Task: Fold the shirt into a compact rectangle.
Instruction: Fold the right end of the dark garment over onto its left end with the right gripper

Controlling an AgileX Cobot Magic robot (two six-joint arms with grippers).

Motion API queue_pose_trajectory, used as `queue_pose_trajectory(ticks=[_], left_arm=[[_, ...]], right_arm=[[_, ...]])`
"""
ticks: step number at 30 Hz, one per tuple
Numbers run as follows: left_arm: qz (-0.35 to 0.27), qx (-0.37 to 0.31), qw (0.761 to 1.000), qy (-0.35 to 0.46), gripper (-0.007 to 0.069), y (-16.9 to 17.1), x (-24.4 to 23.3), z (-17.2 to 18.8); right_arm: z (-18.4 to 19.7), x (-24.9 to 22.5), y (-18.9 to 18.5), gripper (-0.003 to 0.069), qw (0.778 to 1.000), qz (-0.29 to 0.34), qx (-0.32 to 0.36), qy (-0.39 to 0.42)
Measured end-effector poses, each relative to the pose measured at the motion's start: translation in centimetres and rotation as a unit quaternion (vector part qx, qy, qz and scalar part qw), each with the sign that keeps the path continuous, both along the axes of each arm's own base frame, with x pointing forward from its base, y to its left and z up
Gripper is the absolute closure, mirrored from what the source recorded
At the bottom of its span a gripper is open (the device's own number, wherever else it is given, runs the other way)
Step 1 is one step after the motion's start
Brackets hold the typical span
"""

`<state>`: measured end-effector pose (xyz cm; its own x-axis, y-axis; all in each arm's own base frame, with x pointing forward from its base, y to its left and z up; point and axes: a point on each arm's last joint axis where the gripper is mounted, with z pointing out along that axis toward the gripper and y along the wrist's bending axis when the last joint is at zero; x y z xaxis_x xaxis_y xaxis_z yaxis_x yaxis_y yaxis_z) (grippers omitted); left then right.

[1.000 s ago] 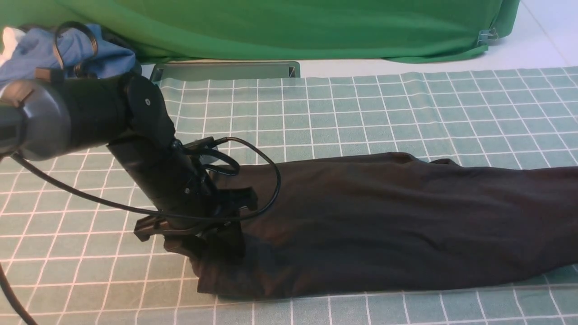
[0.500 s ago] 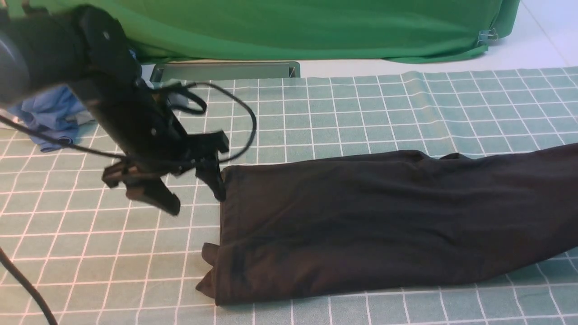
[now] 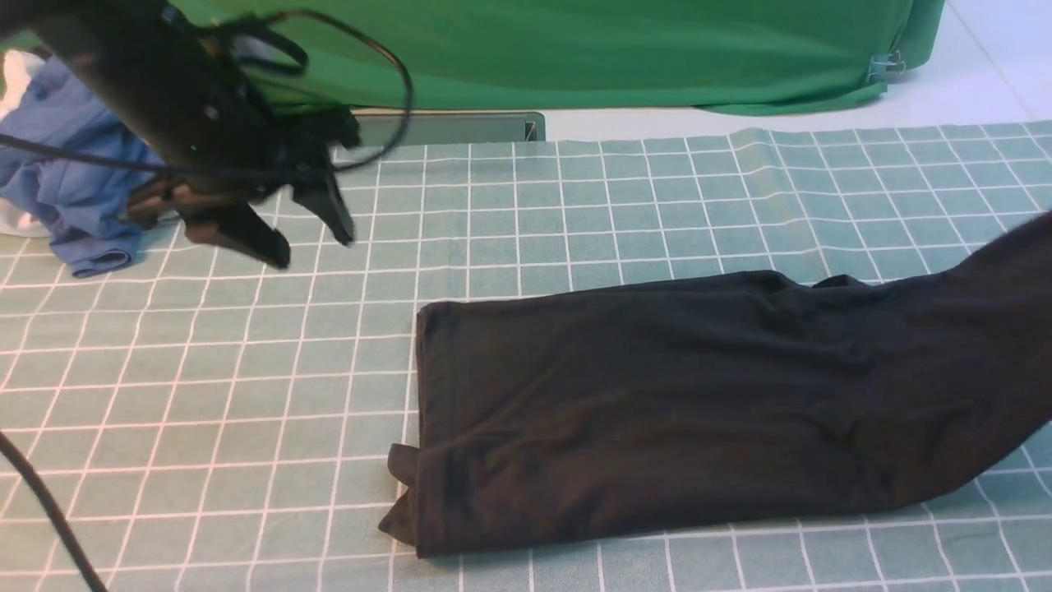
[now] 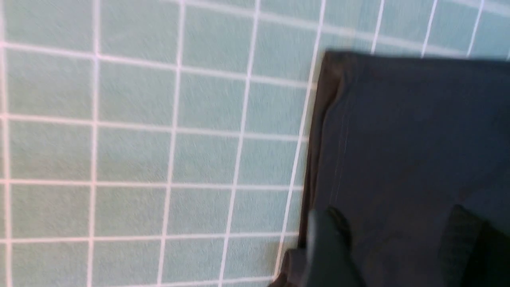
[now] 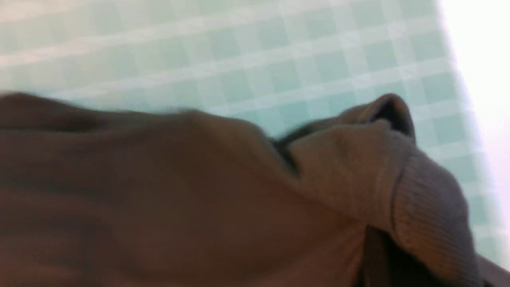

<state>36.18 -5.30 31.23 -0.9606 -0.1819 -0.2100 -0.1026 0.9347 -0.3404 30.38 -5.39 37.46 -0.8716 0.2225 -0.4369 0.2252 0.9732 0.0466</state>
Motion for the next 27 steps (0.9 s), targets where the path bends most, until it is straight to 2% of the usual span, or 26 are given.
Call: queue_pose_trajectory(ticks=[2, 5, 8, 9, 10, 11, 13, 15, 18, 19, 20, 22, 24, 27], left_arm=[[0.012, -0.007, 1.000, -0.003, 0.0358, 0.8, 0.2, 0.2], [0.041, -0.019, 0.999, -0.005, 0.0494, 2.8, 0.4, 0.4], [0.050, -0.018, 0.999, -0.005, 0.0569, 3.4, 0.5, 0.4], [0.051, -0.019, 0.998, -0.006, 0.0590, 3.5, 0.5, 0.4], [0.051, -0.019, 0.999, -0.006, 0.0594, 3.5, 0.5, 0.4], [0.048, -0.020, 0.999, -0.007, 0.0605, 3.5, 0.5, 0.4], [0.043, -0.022, 0.999, -0.008, 0.0608, 3.4, 0.5, 0.4], [0.042, -0.022, 0.999, -0.008, 0.0608, 3.4, 0.5, 0.4], [0.042, -0.025, 0.999, -0.008, 0.0608, 3.3, 0.4, 0.4], [0.042, -0.026, 0.999, -0.008, 0.0608, 3.3, 0.4, 0.4], [0.042, -0.027, 0.999, -0.008, 0.0608, 3.3, 0.4, 0.5], [0.042, -0.027, 0.999, -0.008, 0.0607, 3.3, 0.4, 0.5], [0.042, -0.027, 0.999, -0.008, 0.0607, 3.3, 0.4, 0.5], [0.042, -0.027, 0.999, -0.008, 0.0601, 3.3, 0.4, 0.5]], right_arm=[[0.6, -0.1, 2.3, 0.0619, 0.999, 0.022, 0.021, -0.012], [0.8, -0.3, 10.1, 0.0619, 0.992, 0.103, 0.074, -0.012], [0.0, -0.6, 15.6, 0.0619, 0.983, 0.154, 0.098, -0.001], [-0.6, -1.0, 18.8, 0.0619, 0.977, 0.184, 0.109, 0.002], [-0.7, -1.0, 19.2, 0.0619, 0.976, 0.188, 0.111, -0.001], [-1.9, -1.3, 23.0, 0.0619, 0.968, 0.218, 0.124, 0.003], [-3.3, -1.6, 26.5, 0.0617, 0.960, 0.244, 0.135, 0.001], [-4.5, -1.9, 28.6, 0.0615, 0.956, 0.257, 0.139, 0.007], [-8.5, -2.2, 34.1, 0.0585, 0.944, 0.294, 0.149, 0.003], [-8.5, -2.1, 34.1, 0.0582, 0.944, 0.293, 0.152, 0.000], [-10.5, -2.0, 35.9, 0.0542, 0.941, 0.303, 0.154, -0.001], [-11.7, -1.9, 36.8, 0.0494, 0.939, 0.305, 0.156, -0.003], [-13.5, -1.5, 37.8, 0.0338, 0.939, 0.305, 0.156, -0.001], [-13.7, -1.6, 37.8, 0.0141, 0.939, 0.308, 0.151, 0.008]])
